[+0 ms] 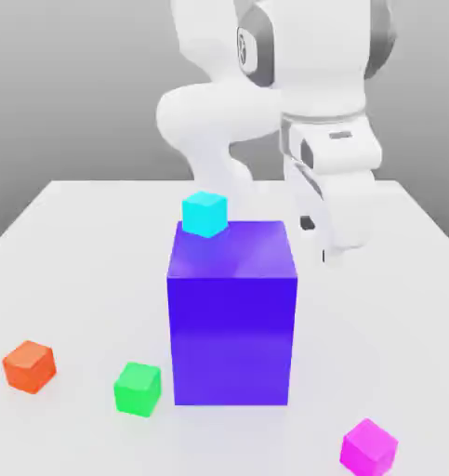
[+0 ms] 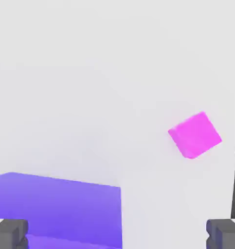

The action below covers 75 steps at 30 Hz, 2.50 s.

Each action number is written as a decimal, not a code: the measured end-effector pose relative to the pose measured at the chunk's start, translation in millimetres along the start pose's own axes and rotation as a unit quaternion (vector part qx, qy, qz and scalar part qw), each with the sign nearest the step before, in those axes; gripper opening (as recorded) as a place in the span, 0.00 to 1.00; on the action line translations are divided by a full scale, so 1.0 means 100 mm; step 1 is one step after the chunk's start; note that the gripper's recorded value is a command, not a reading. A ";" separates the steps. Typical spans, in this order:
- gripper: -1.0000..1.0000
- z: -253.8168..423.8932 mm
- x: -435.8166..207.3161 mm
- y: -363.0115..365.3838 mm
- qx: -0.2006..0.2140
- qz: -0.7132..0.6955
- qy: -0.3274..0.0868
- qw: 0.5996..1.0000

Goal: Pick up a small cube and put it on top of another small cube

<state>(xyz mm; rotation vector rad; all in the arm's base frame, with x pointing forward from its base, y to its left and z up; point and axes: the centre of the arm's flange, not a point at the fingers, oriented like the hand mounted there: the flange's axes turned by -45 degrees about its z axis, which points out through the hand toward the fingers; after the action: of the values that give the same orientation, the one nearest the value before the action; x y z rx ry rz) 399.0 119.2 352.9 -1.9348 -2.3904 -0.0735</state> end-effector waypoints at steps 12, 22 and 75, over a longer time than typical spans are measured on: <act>1.00 1.05 0.30 0.71 -0.002 -0.149 -0.014 0.989; 1.00 2.15 0.28 0.89 0.007 -0.233 -0.040 0.972; 1.00 1.54 -2.45 -0.76 -0.004 0.033 -0.039 0.999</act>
<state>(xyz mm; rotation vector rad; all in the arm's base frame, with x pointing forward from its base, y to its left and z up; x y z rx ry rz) 372.4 -123.8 179.8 -2.0550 -2.3750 -0.0043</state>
